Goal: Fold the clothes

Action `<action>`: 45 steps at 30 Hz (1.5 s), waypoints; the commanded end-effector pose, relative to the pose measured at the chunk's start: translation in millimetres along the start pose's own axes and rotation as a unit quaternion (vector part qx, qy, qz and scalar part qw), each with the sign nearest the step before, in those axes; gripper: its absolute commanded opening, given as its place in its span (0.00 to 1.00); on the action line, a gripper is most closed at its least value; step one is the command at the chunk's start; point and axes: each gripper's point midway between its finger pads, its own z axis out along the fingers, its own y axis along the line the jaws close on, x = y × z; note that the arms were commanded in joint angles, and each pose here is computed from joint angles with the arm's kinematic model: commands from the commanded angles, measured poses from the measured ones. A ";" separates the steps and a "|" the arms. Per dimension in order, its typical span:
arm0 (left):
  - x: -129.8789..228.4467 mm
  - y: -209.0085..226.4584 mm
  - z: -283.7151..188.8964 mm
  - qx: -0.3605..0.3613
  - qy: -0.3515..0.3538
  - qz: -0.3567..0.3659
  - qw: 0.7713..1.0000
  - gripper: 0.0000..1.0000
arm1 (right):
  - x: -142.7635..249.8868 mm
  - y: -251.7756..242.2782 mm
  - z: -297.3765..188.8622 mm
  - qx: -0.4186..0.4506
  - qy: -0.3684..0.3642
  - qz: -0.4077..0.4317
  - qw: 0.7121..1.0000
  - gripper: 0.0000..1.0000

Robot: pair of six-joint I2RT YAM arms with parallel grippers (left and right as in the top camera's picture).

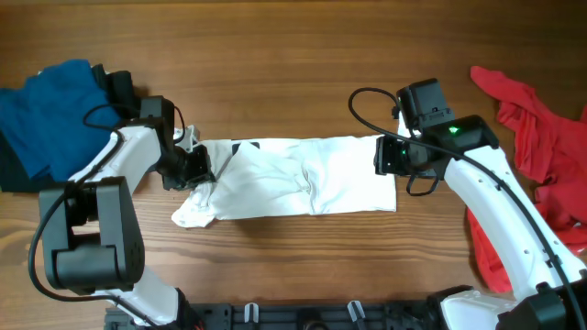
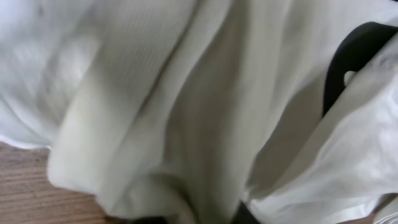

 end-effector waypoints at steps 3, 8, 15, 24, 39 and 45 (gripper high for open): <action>-3.1 -2.4 3.2 0.007 -0.004 0.006 1.000 0.04 | 2.0 -5.1 2.5 0.012 0.004 0.000 1.000 0.60; -12.4 7.9 -14.5 -0.027 -0.036 0.006 0.999 0.04 | 3.4 -5.0 2.5 0.012 0.007 0.000 1.000 0.61; -41.8 36.1 -72.1 -0.086 -0.123 -0.027 0.988 0.04 | 3.8 -5.1 2.5 0.012 0.008 0.003 1.000 0.61; -59.9 26.7 -119.0 -0.069 -0.157 -0.041 0.984 0.04 | 3.0 -4.8 2.5 0.011 0.006 0.003 1.000 0.61; -7.6 -121.3 -88.8 0.043 -0.076 0.043 0.995 0.04 | 4.8 -5.5 2.5 0.012 0.010 0.003 1.000 0.61; 5.0 -165.2 -74.7 0.039 -0.093 0.075 0.992 0.04 | 6.9 -6.1 2.4 0.014 0.014 -0.001 1.000 0.61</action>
